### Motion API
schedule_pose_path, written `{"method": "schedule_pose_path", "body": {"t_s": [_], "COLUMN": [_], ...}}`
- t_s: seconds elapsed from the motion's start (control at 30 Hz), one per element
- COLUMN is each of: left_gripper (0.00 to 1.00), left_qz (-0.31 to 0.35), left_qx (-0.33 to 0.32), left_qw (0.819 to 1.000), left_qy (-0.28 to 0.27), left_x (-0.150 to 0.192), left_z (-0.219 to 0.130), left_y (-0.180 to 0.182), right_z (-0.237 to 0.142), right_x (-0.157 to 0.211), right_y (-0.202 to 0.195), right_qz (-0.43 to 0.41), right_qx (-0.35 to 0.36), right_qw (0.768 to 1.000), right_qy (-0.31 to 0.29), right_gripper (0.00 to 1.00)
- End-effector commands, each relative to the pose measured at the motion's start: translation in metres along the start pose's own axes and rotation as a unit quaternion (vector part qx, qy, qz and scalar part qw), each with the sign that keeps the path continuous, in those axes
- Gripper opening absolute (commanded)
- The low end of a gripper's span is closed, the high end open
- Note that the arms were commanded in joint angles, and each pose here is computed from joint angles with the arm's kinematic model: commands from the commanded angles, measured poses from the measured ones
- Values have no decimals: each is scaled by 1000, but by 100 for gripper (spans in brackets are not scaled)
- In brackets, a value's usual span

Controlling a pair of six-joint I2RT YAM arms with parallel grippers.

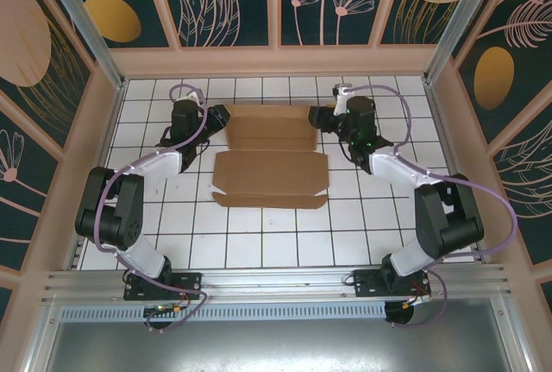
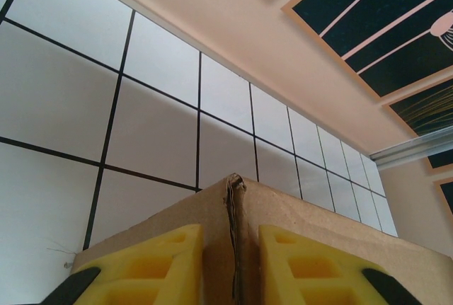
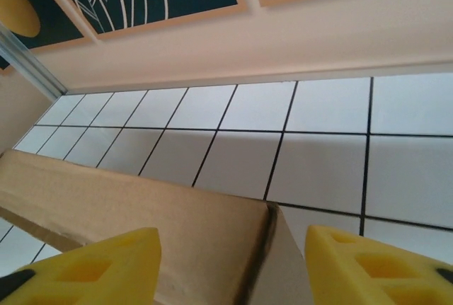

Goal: Fold the paper box

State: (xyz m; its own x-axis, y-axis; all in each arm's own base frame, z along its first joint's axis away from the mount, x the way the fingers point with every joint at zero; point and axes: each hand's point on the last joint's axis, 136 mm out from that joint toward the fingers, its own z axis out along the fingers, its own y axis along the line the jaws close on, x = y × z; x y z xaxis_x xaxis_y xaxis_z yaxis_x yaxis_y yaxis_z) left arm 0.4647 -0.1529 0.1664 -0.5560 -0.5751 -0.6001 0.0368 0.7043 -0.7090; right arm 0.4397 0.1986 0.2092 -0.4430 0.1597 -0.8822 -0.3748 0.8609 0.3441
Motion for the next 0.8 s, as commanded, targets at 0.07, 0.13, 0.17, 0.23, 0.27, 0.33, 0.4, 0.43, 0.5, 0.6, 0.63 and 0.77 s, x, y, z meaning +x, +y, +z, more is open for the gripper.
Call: {"method": "schedule_pose_path", "body": {"t_s": [0.07, 0.13, 0.17, 0.23, 0.27, 0.33, 0.4, 0.43, 0.5, 0.6, 0.63, 0.77], "left_gripper": [25, 25, 25, 28, 29, 32, 40, 44, 49, 55, 56, 56], "left_qz": [-8, -14, -16, -18, -18, -16, -6, 1, 18, 51, 59, 68], "left_qx": [-48, -47, -47, -45, -46, -43, -38, -35, -27, -20, -21, -17], "left_qw": [998, 998, 997, 997, 997, 997, 998, 998, 999, 998, 998, 997], "left_qy": [48, 49, 51, 54, 55, 54, 52, 48, 40, 14, 7, -14], "left_x": [29, 31, 32, 34, 34, 32, 25, 20, 7, -23, -29, -48], "left_z": [7, 8, 8, 8, 8, 5, 2, -1, -7, -18, -23, -44], "left_y": [32, 34, 34, 34, 35, 32, 23, 17, 4, -23, -28, -48], "right_z": [18, 23, 24, 25, 25, 23, 18, 14, 6, -5, -7, -16], "right_x": [21, 33, 38, 47, 48, 45, 33, 23, 4, -21, -25, -41], "right_y": [-9, -13, -13, -17, -19, -20, -15, -11, -5, 4, 5, 1], "right_qz": [29, 25, 22, 18, 20, 21, 17, 13, 5, -4, -8, -26], "right_qx": [24, 39, 43, 56, 61, 63, 59, 54, 47, 35, 34, 48], "right_qw": [998, 997, 996, 995, 995, 995, 996, 997, 998, 999, 999, 998], "right_qy": [50, 64, 69, 75, 76, 71, 61, 53, 37, 23, 22, 12], "right_gripper": [45, 42, 41, 39, 39, 38, 40, 43, 48, 51, 51, 51]}}
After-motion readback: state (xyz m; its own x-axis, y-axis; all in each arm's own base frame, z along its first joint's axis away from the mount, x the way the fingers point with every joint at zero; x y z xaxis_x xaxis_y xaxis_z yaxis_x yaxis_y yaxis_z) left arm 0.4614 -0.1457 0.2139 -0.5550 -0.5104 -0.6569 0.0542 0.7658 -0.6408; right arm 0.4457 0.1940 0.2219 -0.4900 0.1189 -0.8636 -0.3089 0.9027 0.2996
